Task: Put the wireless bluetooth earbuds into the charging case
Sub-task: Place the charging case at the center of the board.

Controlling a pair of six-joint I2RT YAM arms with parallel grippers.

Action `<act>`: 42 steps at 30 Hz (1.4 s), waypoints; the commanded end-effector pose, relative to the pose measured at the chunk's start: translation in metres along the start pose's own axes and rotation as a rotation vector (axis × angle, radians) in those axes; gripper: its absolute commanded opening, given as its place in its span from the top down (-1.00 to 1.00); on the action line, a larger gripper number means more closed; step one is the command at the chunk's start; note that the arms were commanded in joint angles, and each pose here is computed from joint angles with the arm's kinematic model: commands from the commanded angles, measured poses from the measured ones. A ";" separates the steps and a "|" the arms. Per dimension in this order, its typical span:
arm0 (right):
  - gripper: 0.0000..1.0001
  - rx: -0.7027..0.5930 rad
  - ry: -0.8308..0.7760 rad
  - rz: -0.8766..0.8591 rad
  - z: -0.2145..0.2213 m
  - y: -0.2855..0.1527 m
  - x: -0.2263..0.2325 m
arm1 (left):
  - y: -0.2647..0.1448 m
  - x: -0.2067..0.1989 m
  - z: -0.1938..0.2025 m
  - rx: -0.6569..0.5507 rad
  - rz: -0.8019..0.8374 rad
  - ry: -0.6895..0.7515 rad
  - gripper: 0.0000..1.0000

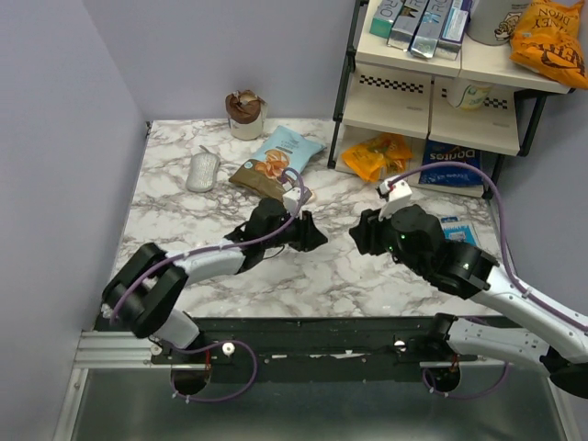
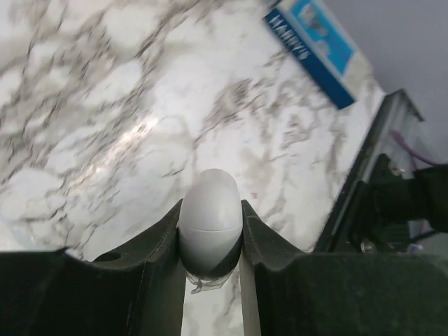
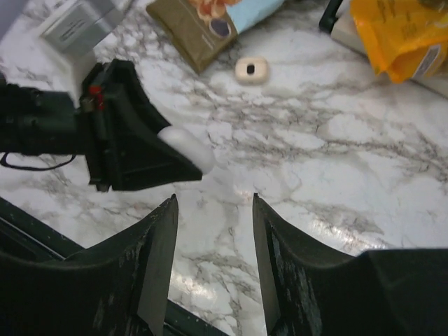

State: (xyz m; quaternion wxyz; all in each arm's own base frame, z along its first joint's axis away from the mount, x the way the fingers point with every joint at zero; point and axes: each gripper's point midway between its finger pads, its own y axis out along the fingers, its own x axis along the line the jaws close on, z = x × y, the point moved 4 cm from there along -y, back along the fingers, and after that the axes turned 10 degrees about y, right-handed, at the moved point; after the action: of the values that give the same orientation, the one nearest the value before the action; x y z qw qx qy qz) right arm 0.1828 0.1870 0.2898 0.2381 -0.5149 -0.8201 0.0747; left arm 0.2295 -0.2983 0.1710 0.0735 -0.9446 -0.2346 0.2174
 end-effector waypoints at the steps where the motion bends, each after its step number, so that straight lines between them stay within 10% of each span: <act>1: -0.11 0.037 0.066 0.017 0.023 0.009 -0.006 | 0.026 0.040 0.024 0.055 -0.198 -0.175 1.00; 13: -0.11 0.064 0.077 -0.007 0.039 0.005 -0.010 | 0.068 0.120 0.054 0.147 -0.361 -0.322 0.85; 25: -0.11 0.054 0.058 0.003 0.038 0.004 -0.013 | 0.056 0.130 0.067 0.225 -0.405 -0.314 0.00; 42: -0.11 0.060 0.065 0.012 0.050 0.014 -0.015 | -0.076 0.111 -0.018 0.117 -0.758 -0.231 -0.55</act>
State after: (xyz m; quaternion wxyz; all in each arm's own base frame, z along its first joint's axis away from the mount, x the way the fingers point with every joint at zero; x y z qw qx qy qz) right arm 0.1729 0.1839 0.2455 0.2780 -0.5112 -0.8085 0.0883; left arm 0.3065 -0.2155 0.1449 0.1513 -0.8049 -0.4784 0.3169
